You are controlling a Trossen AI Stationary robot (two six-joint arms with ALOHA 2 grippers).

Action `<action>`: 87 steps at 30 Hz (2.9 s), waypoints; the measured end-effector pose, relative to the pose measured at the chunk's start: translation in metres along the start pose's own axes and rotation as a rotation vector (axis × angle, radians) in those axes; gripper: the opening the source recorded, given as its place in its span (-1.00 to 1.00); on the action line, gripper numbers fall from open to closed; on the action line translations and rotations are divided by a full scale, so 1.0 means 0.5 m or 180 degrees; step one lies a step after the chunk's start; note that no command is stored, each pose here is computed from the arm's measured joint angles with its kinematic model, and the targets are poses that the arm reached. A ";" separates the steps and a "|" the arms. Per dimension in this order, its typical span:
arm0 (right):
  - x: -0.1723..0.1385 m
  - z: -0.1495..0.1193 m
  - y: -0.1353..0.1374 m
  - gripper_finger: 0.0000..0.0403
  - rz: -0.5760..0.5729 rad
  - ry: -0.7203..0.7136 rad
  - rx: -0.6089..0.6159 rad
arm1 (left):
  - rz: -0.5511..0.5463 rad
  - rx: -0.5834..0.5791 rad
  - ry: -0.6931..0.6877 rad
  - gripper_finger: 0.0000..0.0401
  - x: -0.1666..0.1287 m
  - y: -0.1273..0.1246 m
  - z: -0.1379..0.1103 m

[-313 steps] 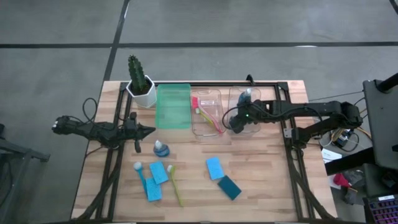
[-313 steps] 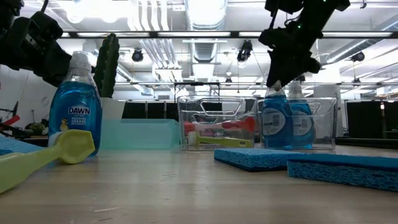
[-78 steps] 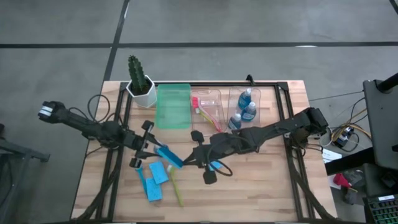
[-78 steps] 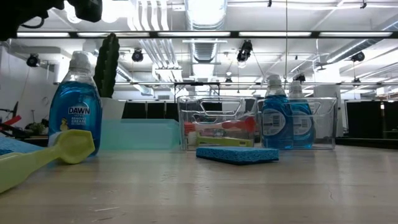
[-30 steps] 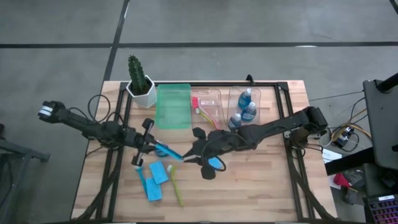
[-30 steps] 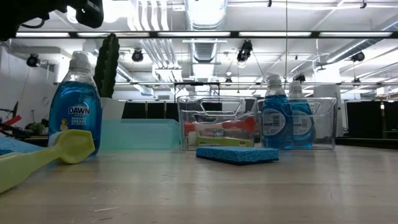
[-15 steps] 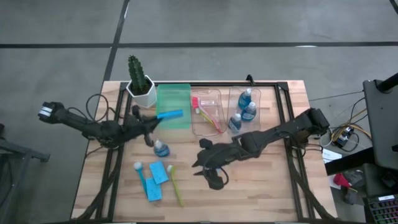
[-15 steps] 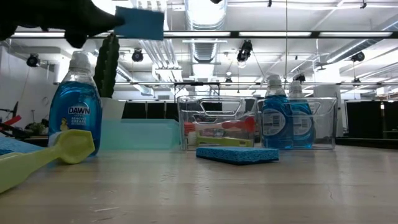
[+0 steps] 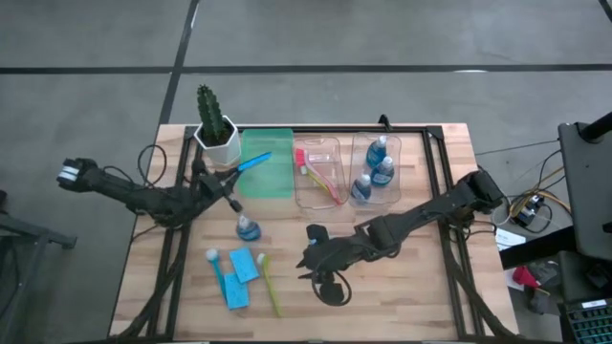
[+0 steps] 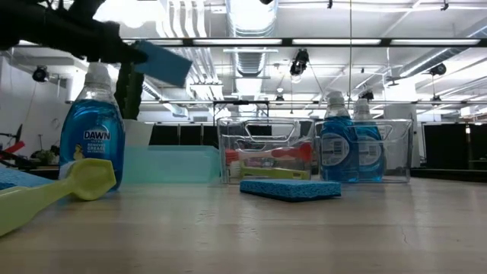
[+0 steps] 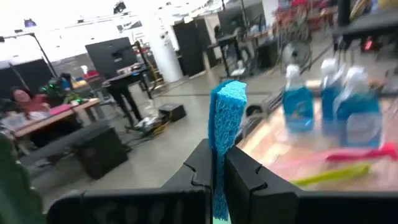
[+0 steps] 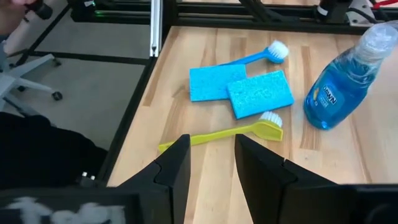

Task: Pick & Place Kitchen Sink Supplies
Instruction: Put the blue sponge into the green bin

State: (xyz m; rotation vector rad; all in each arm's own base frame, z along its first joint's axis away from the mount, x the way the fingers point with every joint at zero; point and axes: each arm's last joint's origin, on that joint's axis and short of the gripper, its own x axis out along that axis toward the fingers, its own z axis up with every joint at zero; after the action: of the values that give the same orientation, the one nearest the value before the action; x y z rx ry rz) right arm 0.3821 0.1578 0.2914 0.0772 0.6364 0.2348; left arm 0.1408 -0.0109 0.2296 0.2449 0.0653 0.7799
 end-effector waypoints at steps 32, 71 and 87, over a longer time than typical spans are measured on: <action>0.017 -0.023 -0.003 -0.53 0.0023 -0.0103 0.0006 | 0.0290 0.1634 0.0797 -0.91 0.107 -0.010 -0.046; 0.016 -0.025 0.006 -0.64 0.0058 -0.0102 -0.0017 | -0.0032 0.2612 0.1945 -0.90 0.241 -0.037 -0.122; 0.016 -0.025 0.006 -0.63 0.0058 -0.0102 -0.0005 | -0.0113 0.2593 0.2081 -0.69 0.275 -0.058 -0.116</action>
State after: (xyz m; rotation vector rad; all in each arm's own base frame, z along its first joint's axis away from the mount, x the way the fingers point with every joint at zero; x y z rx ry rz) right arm 0.3803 0.1629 0.2770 0.0850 0.6037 0.2513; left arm 0.2496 0.0772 0.1707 0.7465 1.0145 0.7394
